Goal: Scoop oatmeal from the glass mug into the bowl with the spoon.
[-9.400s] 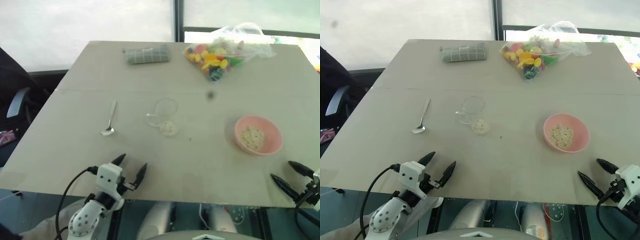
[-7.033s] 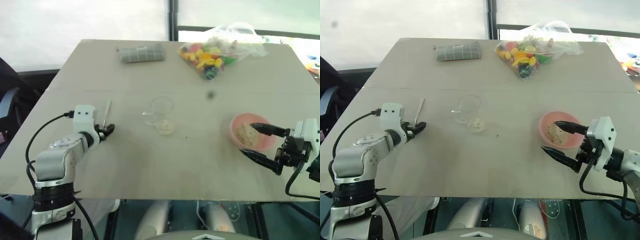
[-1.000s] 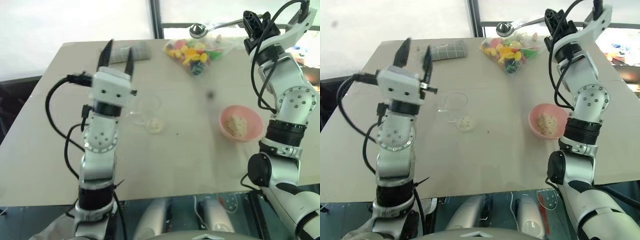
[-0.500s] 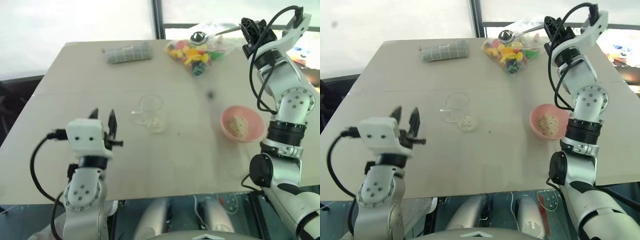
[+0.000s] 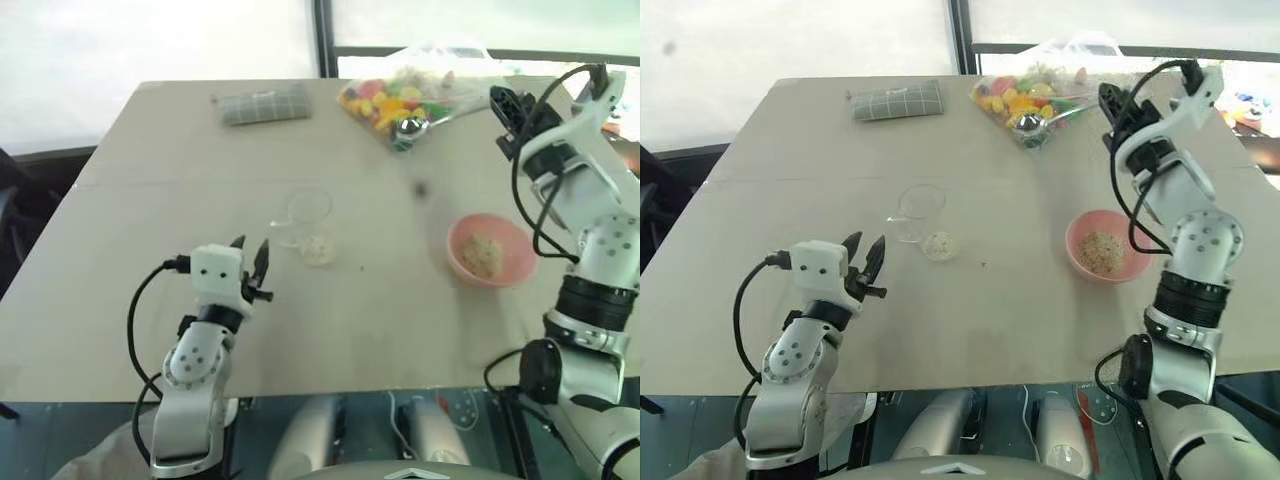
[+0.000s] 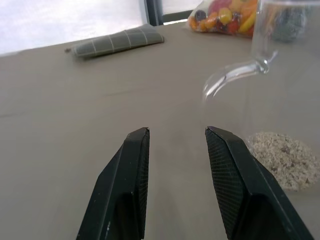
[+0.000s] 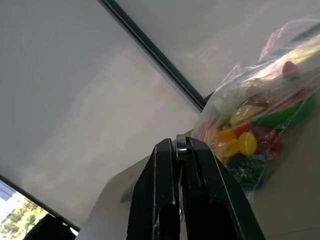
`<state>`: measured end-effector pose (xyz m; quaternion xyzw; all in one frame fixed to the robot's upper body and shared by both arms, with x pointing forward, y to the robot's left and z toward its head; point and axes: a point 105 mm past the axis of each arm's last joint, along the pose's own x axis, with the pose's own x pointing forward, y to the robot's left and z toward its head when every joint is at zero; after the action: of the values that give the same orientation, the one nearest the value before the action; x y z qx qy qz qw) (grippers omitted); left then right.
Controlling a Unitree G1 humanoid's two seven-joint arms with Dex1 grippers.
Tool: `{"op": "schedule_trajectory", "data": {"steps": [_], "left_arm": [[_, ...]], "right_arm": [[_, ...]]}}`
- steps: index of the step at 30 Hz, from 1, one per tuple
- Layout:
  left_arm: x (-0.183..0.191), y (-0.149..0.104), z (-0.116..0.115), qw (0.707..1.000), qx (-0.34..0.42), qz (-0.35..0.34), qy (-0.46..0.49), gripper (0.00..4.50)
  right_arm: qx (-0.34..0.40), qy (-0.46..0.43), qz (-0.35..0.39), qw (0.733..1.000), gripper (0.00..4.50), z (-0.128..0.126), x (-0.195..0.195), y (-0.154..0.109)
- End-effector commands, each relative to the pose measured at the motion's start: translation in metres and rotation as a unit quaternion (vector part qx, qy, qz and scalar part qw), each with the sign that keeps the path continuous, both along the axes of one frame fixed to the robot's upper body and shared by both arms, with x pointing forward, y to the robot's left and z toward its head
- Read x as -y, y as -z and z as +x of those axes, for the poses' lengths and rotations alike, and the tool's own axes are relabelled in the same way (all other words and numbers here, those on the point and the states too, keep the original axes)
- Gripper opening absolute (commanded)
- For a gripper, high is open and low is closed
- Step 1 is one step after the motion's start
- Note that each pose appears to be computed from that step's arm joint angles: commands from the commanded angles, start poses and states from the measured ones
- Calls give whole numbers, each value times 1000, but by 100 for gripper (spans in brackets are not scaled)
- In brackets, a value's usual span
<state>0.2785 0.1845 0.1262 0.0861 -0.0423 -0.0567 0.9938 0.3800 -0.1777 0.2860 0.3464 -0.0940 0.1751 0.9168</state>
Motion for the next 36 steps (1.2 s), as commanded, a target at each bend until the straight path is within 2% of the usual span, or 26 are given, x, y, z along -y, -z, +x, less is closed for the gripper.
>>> {"op": "schedule_trajectory", "data": {"steps": [1,24,25,27,28,30,36], "left_arm": [[3,-6,0,1000,22,-3,11,179],[17,-13,42,996,58,18,66,179],[17,-14,42,996,60,16,66,141],[16,-15,43,996,63,13,63,106],[15,-15,44,996,64,12,61,62],[14,-15,45,996,64,9,59,7],[17,-15,51,997,59,1,52,7]], "right_arm": [[49,2,9,999,0,-12,1,-26],[-8,9,-7,1000,0,-23,1,16],[-9,9,-7,1000,0,-23,1,16],[-10,9,-9,1000,0,-23,1,17],[-10,9,-10,1000,0,-23,1,17],[-11,9,-11,1000,0,-23,1,17],[0,-9,-26,1000,0,-26,-5,10]]}}
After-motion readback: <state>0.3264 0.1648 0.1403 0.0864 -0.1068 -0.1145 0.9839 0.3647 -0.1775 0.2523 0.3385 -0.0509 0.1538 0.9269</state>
